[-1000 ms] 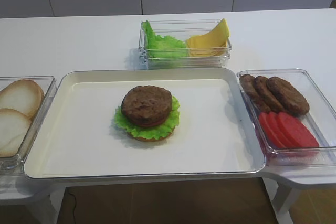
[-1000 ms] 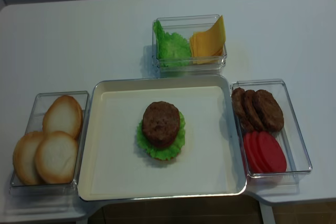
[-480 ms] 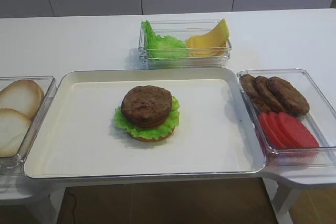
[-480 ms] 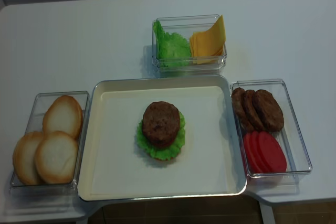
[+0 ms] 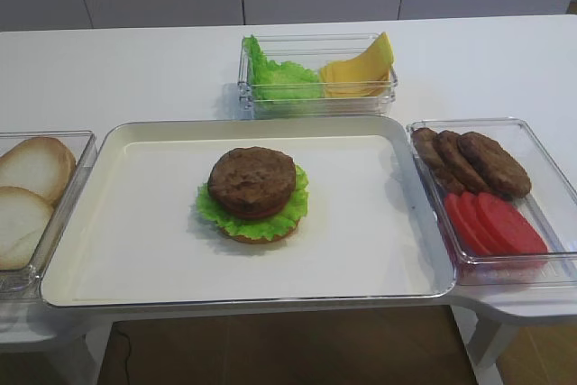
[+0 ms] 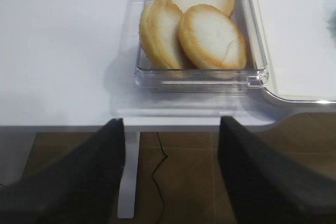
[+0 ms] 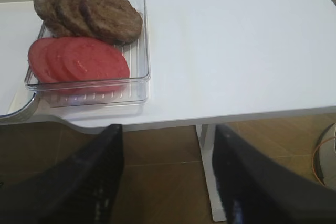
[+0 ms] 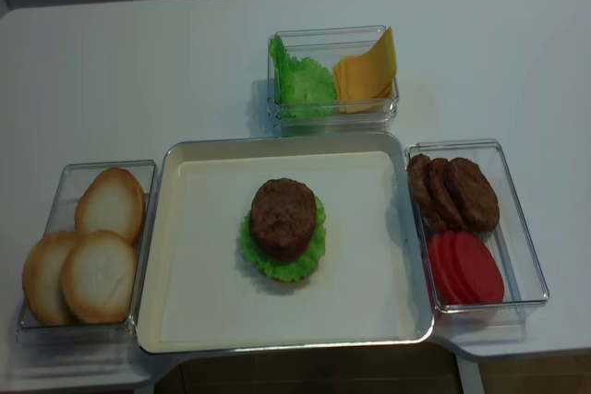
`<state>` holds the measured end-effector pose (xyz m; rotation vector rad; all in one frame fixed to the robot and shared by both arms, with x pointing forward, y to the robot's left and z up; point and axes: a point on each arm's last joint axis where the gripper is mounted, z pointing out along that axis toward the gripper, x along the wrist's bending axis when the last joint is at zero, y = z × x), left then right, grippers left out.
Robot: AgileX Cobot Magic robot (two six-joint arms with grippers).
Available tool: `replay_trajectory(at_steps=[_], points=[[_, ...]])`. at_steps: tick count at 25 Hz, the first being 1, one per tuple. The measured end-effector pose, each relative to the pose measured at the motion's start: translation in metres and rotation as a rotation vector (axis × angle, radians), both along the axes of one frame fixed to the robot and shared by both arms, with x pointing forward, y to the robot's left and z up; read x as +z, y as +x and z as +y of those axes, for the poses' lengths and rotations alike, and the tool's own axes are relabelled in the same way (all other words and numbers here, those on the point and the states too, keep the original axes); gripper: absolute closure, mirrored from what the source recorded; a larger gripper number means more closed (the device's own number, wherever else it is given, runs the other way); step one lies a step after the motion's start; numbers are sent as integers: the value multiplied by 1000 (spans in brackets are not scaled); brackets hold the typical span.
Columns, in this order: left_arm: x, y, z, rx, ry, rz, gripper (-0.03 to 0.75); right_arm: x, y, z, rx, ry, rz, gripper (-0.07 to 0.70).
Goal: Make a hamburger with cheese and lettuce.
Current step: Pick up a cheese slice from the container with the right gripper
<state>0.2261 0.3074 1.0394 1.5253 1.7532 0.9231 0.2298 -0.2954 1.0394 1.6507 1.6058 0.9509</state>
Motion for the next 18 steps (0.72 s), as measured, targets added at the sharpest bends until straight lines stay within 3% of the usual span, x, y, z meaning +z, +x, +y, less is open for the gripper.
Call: replay_trajectory(at_steps=[9,13,18], points=[[0,0,0,0,0,0,298,1,0,1,8,16,-6,205],[0,0,0,0,0,0,298,5,3,8,55,84,0,204],[0,0,0,0,0,0,298,26,24,17,113,165,56,204]])
